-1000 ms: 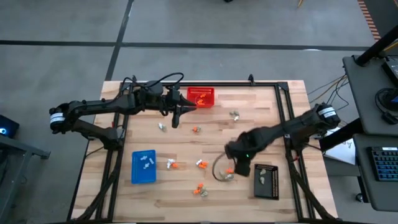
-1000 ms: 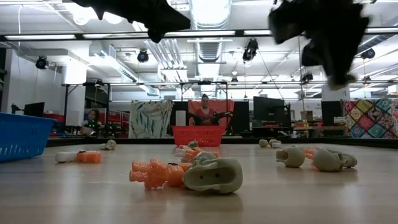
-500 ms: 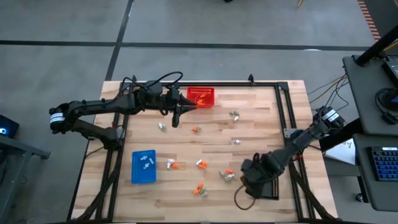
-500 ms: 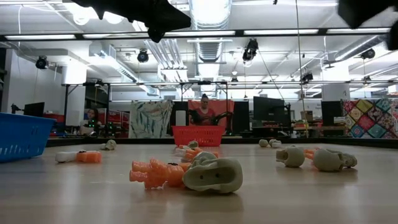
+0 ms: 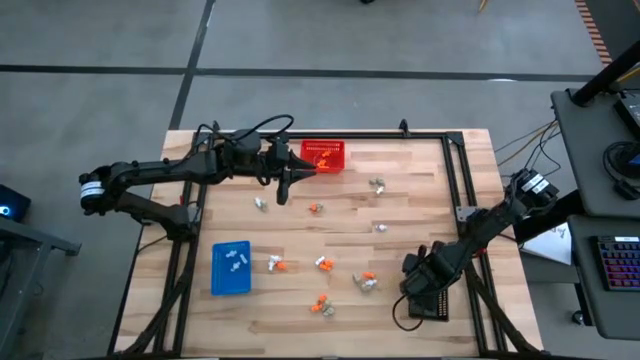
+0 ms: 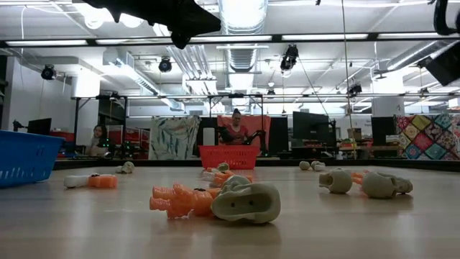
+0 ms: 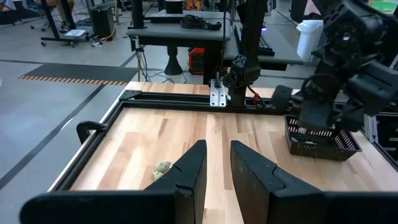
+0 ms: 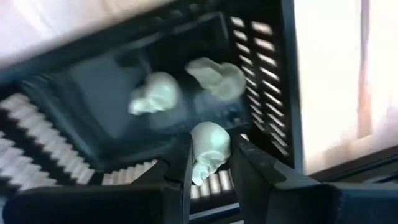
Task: Sort Halloween decoration
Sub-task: Put the gray skull toy into the black bin, then put the white skeleton toy into the blue bin
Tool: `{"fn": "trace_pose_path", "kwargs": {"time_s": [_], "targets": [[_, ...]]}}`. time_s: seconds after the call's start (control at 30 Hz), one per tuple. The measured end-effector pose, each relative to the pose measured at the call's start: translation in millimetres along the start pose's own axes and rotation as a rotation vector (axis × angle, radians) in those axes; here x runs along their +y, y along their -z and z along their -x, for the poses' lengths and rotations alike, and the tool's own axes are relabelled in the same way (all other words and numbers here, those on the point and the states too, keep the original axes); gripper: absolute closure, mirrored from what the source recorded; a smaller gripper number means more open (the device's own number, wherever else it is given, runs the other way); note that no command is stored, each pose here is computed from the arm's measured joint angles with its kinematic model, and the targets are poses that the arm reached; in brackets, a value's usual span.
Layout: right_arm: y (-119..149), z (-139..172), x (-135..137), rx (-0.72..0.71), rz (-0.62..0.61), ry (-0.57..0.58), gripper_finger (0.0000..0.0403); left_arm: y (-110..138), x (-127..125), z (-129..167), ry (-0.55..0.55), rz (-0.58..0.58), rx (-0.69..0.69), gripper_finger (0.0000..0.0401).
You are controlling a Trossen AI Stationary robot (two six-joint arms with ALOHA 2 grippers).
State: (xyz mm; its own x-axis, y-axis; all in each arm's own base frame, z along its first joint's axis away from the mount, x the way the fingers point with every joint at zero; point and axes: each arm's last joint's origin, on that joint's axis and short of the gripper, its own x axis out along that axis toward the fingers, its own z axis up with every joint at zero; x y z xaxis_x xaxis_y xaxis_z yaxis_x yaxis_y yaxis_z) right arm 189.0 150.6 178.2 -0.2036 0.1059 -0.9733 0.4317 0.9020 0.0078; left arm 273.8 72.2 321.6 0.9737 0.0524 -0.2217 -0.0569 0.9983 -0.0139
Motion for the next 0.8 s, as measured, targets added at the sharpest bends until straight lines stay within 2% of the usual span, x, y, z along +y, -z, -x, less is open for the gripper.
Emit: {"fn": "trace_pose_path", "kwargs": {"time_s": [0.13, 0.37, 0.63, 0.8], "targets": [[1, -9, -6, 0.017, 0.043, 0.030, 0.0326, 0, 0, 0, 0.000, -0.001, 0.001, 0.0347], [2, -13, -10, 0.025, 0.039, 0.045, 0.0322, 0, 0, 0, 0.000, -0.008, 0.001, 0.0347], [2, -13, -10, 0.024, 0.011, 0.044, 0.0281, 0, 0, 0, 0.000, -0.009, 0.001, 0.0347], [2, -12, -9, 0.022, -0.001, 0.041, 0.0272, 0, 0, 0, 0.000, -0.008, 0.002, 0.0347]]}}
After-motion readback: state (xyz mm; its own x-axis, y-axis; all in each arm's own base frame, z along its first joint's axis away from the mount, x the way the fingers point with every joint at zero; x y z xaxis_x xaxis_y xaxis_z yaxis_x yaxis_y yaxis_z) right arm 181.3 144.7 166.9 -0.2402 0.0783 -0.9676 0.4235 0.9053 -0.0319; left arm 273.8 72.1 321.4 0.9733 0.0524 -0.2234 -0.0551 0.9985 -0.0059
